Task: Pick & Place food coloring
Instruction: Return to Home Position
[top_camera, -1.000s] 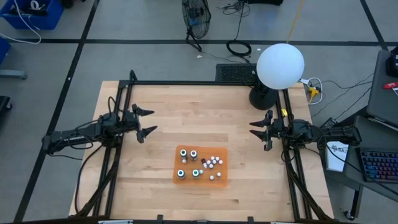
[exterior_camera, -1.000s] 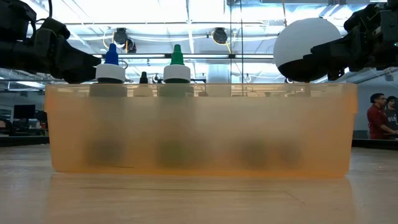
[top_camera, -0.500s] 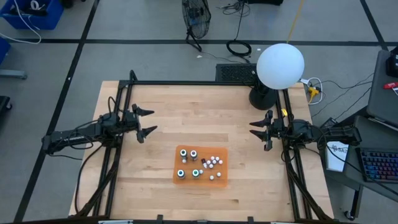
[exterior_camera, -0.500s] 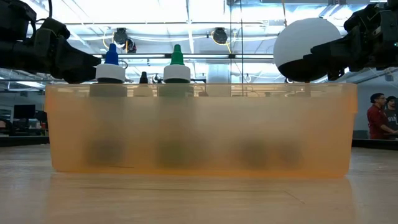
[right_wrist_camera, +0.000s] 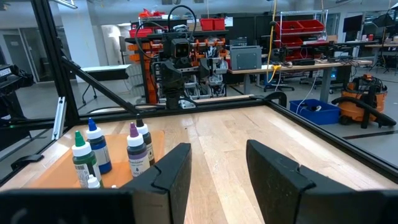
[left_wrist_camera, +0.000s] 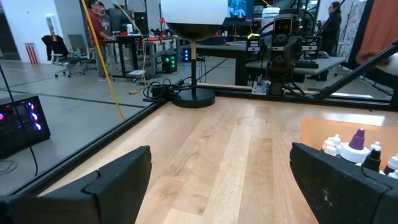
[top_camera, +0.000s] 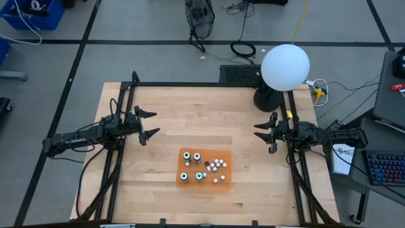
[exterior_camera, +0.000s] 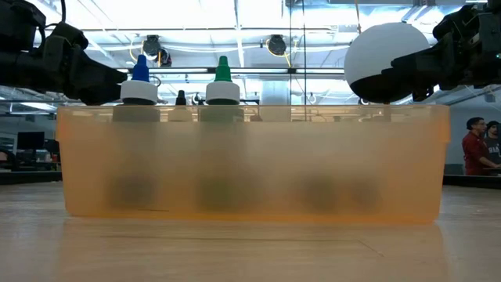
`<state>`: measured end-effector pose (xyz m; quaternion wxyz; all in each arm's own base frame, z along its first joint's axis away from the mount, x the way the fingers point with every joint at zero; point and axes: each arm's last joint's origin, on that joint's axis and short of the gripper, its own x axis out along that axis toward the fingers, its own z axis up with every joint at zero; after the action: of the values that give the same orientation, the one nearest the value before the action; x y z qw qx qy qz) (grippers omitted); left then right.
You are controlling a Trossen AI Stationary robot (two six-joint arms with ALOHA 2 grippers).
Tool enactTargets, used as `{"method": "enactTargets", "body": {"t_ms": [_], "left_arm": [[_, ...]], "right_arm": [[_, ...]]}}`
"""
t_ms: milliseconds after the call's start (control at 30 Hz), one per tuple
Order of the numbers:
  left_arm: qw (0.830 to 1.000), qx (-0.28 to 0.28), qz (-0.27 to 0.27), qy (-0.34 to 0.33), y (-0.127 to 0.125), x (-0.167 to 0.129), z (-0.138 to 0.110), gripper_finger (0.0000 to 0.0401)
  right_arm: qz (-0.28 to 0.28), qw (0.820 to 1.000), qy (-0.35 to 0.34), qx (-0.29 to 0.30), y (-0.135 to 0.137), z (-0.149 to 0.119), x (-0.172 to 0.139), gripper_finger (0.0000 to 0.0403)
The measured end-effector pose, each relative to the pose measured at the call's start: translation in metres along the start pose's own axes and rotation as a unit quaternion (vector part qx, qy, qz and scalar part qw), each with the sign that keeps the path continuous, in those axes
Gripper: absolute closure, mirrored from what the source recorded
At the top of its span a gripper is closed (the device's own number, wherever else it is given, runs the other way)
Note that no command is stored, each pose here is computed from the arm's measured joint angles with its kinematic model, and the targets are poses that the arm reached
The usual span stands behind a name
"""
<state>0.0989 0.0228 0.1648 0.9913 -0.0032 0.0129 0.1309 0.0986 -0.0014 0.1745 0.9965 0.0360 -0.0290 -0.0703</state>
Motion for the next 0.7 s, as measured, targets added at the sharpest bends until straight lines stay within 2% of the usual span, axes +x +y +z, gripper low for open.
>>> {"method": "enactTargets", "body": {"t_ms": [700], "left_arm": [[1.0, 0.0, 0.0, 0.0, 0.0, 0.0, 0.0, 0.0032]], "right_arm": [[0.0, 1.0, 0.0, 0.0, 0.0, 0.0, 0.0, 0.0261]]}}
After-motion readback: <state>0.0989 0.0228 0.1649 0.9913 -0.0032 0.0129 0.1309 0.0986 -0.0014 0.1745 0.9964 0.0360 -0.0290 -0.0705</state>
